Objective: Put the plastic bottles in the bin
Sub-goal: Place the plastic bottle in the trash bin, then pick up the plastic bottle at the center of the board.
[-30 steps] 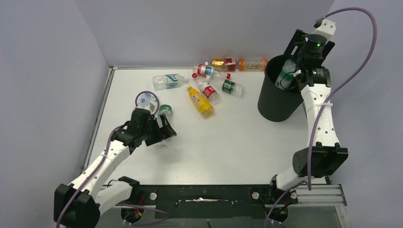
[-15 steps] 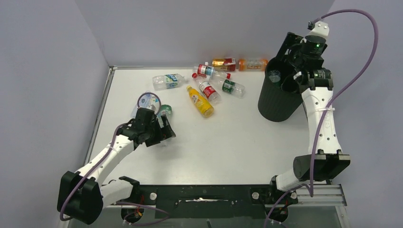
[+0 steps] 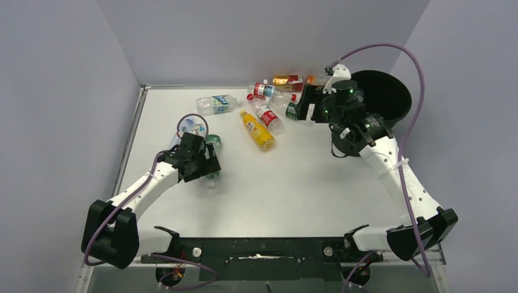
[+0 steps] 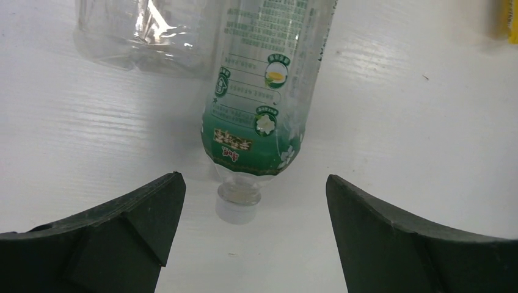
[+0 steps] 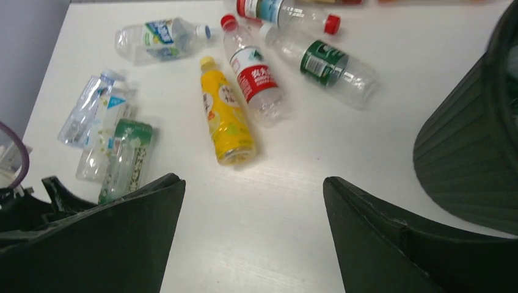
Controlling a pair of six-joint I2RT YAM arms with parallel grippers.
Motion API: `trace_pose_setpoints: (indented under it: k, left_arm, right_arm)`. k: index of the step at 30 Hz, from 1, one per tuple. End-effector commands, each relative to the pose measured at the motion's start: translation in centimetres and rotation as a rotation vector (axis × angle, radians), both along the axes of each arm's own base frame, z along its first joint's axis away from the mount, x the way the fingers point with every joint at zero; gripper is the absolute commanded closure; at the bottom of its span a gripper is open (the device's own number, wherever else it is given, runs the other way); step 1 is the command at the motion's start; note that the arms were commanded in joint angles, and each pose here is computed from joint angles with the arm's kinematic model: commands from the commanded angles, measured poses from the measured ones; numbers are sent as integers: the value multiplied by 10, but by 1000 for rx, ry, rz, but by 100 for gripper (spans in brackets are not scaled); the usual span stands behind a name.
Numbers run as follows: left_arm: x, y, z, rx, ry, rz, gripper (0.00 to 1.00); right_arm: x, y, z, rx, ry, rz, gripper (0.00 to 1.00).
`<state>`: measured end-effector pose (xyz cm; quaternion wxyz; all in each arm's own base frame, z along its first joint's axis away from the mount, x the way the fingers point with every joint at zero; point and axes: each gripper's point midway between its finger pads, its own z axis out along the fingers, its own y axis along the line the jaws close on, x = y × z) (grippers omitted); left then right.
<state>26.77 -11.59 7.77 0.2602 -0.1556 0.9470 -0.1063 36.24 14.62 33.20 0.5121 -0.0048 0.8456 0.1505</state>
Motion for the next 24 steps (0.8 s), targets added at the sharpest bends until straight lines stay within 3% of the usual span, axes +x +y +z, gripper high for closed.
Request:
trace_pose_setpoints:
  k: [1, 15, 24]
  left_arm:
    - [26, 7, 13, 62, -79, 30, 13]
    - [44, 8, -11, 108, -80, 35, 15]
    - [46, 7, -24, 111, -72, 28, 31]
  right_arm:
    - [-19, 22, -11, 36, 23, 45, 14]
    - [-42, 36, -51, 21, 105, 85, 14]
    - [-49, 39, -66, 4, 144, 97, 14]
